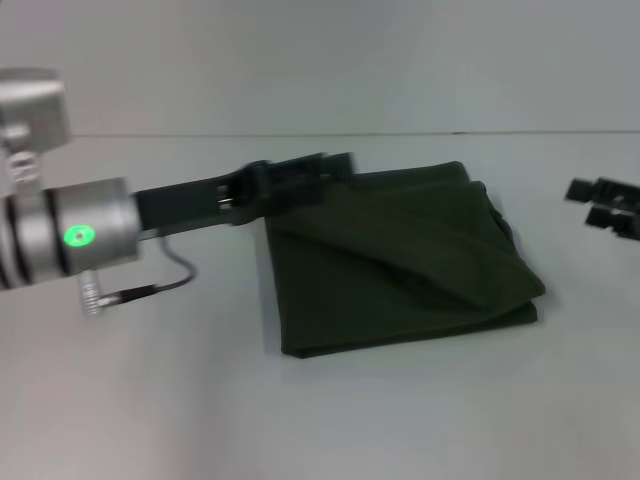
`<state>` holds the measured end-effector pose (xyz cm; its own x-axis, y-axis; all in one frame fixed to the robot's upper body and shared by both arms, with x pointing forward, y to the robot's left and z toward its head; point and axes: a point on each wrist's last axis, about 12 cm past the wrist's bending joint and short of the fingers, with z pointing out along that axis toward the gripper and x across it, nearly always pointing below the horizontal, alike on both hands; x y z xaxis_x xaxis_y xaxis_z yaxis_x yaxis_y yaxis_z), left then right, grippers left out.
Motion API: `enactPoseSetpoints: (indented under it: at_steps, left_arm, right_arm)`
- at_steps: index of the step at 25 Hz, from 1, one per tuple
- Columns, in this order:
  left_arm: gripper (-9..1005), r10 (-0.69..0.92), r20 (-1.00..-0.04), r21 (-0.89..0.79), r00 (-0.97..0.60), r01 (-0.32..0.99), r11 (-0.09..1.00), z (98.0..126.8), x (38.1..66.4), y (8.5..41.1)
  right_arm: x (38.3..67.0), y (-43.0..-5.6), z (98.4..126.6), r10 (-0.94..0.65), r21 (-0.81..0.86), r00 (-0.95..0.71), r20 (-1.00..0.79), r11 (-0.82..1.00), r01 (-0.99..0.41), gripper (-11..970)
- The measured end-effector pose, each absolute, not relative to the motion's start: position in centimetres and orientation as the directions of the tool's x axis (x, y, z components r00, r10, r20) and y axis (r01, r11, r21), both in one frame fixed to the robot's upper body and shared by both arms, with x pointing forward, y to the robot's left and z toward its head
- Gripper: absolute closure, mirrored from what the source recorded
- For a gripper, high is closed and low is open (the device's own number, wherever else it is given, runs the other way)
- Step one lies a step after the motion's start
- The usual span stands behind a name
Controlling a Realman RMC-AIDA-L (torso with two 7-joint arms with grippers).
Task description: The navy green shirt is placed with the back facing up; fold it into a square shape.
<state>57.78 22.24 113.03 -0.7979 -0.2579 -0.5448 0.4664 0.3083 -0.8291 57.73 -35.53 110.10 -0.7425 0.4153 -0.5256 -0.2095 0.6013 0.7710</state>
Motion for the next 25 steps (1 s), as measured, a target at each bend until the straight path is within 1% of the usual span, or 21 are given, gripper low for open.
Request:
enactPoseSetpoints:
  at_steps: [1, 3, 6, 12, 14, 18, 21, 25]
  left_arm:
    - [347, -0.269, -0.532, -0.837, -0.803, 0.451, 0.308, 112.9, 57.6, 23.1]
    - [253, -0.294, -0.511, -0.851, -0.808, 0.428, 0.303, 112.7, 56.8, 25.1]
    - [111, -0.334, -0.503, -0.86, -0.797, 0.42, 0.291, 112.6, 55.8, 27.0]
    - [33, -0.336, -0.5, -0.858, -0.798, 0.403, 0.319, 112.1, 54.2, 29.5]
    - [33, -0.343, -0.502, -0.857, -0.794, 0.403, 0.321, 112.0, 53.9, 29.9]
    - [33, -0.356, -0.512, -0.854, -0.782, 0.418, 0.31, 112.1, 53.5, 30.3]
    - [33, -0.352, -0.514, -0.853, -0.782, 0.425, 0.302, 112.2, 53.6, 30.1]
    - [33, -0.356, -0.509, -0.857, -0.784, 0.422, 0.296, 112.2, 53.6, 29.9]
  right_arm:
    - [58.2, -35.0, 110.3, 0.375, 0.76, -0.765, -0.524, 0.611, -0.221, 181]
    - [59.2, -33.7, 111.0, 0.292, 0.738, -0.804, -0.518, 0.627, -0.248, 182]
    - [61.0, -31.5, 112.2, 0.171, 0.698, -0.837, -0.52, 0.65, -0.3, 183]
    - [63.7, -28.1, 114.4, -0.021, 0.593, -0.836, -0.548, 0.695, -0.406, 186]
    - [64.4, -27.2, 114.8, -0.09, 0.537, -0.827, -0.555, 0.72, -0.439, 187]
    - [65.3, -25.9, 115.2, -0.221, 0.412, -0.804, -0.552, 0.765, -0.494, 189]
    - [65.9, -25.1, 115.2, -0.289, 0.328, -0.786, -0.547, 0.789, -0.519, 190]
    - [66.3, -23.9, 114.7, -0.346, 0.264, -0.764, -0.545, 0.793, -0.548, 192]
